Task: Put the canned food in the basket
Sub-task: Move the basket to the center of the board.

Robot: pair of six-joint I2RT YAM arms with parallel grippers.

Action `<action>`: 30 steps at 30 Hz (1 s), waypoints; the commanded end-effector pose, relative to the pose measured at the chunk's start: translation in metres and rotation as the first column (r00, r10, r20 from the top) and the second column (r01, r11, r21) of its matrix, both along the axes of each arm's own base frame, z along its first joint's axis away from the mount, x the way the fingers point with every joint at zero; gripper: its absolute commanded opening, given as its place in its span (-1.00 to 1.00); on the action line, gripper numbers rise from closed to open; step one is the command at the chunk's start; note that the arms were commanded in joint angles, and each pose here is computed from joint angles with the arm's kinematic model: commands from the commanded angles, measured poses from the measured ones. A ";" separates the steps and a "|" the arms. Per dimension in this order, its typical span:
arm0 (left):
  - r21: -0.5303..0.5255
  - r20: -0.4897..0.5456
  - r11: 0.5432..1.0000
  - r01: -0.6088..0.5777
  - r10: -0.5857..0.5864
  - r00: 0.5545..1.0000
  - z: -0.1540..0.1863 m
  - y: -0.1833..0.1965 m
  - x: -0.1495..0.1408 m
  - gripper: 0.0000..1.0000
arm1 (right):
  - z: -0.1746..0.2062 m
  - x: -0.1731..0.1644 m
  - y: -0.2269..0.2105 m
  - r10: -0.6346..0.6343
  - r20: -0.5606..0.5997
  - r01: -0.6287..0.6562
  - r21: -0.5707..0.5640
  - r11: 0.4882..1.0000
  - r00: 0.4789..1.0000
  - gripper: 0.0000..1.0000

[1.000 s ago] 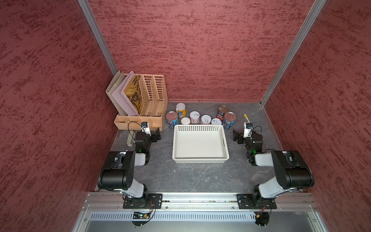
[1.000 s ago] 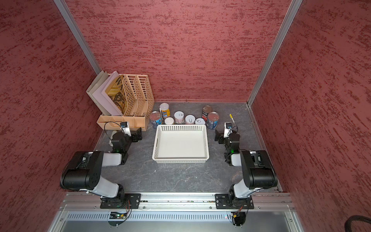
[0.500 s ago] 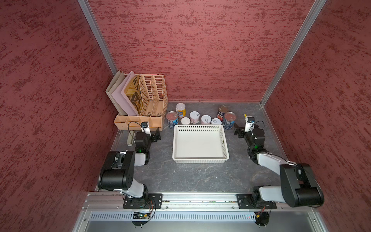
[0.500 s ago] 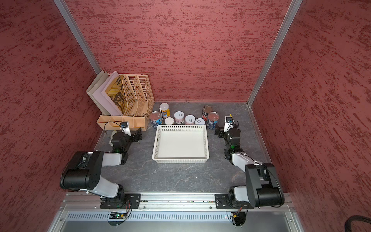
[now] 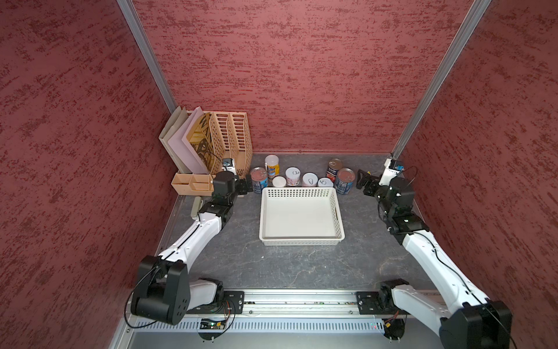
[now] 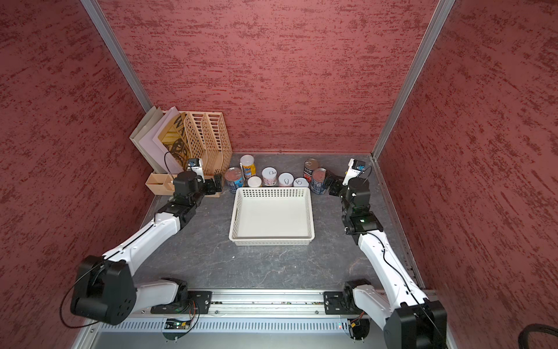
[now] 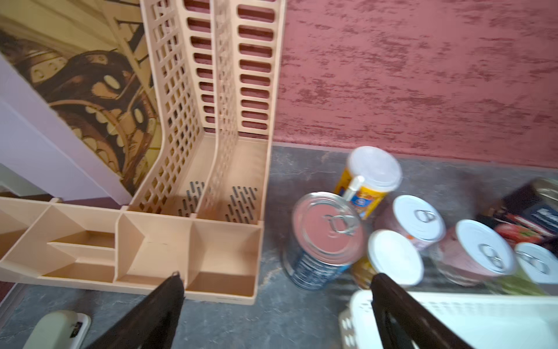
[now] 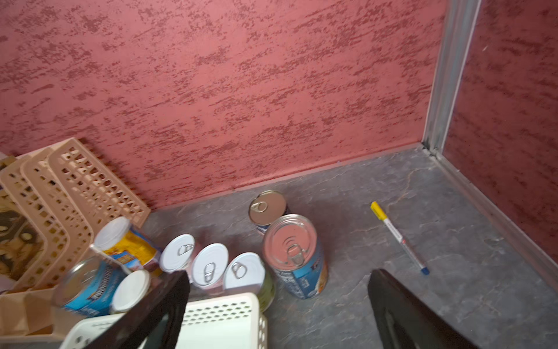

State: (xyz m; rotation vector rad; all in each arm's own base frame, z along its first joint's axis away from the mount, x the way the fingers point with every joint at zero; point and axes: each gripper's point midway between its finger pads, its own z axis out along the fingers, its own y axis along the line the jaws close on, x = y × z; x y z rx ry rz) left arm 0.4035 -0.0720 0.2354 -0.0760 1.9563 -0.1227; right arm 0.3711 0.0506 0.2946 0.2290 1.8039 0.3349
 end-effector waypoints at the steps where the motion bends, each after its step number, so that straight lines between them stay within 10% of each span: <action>1: -0.005 -0.141 0.999 -0.042 0.041 0.989 -0.006 -0.004 -0.037 0.99 | -0.061 -0.022 0.022 0.106 -0.253 -0.088 0.084 0.993 0.962 0.97; 6: -0.122 -0.175 0.987 -0.106 0.083 0.981 0.002 0.006 -0.067 1.00 | -0.081 -0.022 0.042 0.188 -0.287 -0.166 0.100 0.981 0.939 0.97; 11: -0.219 -0.126 0.971 0.096 -0.126 0.984 0.005 -0.027 -0.078 0.99 | -0.090 -0.023 0.068 0.254 -0.331 -0.248 0.061 0.967 0.909 0.97; 30: -0.474 -0.244 0.880 -0.005 -0.125 0.962 -0.023 0.012 -0.065 1.00 | -0.152 -0.003 0.101 0.248 -0.542 -0.324 -0.048 0.945 0.803 0.93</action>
